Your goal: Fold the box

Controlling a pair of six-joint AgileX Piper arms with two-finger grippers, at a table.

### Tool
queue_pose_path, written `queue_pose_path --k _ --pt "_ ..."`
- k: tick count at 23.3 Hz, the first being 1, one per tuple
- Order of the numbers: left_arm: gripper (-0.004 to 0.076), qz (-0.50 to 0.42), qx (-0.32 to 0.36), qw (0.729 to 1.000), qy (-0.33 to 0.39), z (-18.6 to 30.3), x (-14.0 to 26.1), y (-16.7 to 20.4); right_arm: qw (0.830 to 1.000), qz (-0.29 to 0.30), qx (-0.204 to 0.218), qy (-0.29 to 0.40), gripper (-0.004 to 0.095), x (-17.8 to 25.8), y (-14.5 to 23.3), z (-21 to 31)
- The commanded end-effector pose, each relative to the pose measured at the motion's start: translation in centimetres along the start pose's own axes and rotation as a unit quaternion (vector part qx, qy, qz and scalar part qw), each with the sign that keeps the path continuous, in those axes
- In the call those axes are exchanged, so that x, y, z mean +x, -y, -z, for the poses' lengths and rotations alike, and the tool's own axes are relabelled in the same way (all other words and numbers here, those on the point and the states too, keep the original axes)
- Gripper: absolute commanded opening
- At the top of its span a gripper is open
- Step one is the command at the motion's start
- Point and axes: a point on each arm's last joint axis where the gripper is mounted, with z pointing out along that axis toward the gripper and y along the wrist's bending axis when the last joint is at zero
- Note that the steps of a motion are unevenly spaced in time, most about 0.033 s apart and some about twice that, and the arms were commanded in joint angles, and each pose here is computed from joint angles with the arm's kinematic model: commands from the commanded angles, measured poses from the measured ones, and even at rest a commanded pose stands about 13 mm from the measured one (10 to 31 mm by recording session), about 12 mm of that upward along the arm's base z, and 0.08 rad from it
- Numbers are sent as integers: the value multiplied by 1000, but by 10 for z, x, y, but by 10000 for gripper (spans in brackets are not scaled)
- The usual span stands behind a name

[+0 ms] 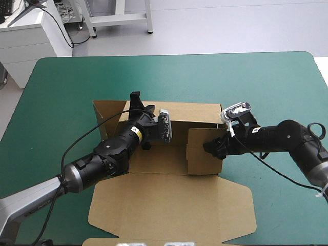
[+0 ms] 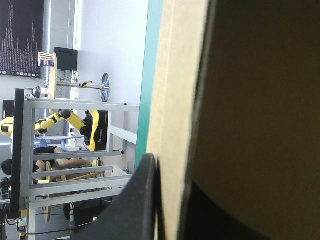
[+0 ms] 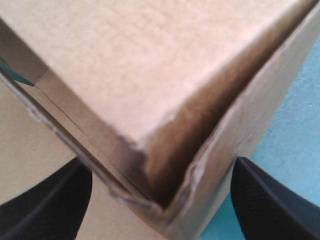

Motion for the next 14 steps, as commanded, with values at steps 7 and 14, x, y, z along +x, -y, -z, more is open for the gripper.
queue_pose_path --k 7,14 --pt "-8 27 14 999 16 12 -15 8 996 41 60 45 371 -13 3 9" --pt "-8 19 13 1000 18 14 -18 10 999 50 -2 23 -17 -8 -8 8"
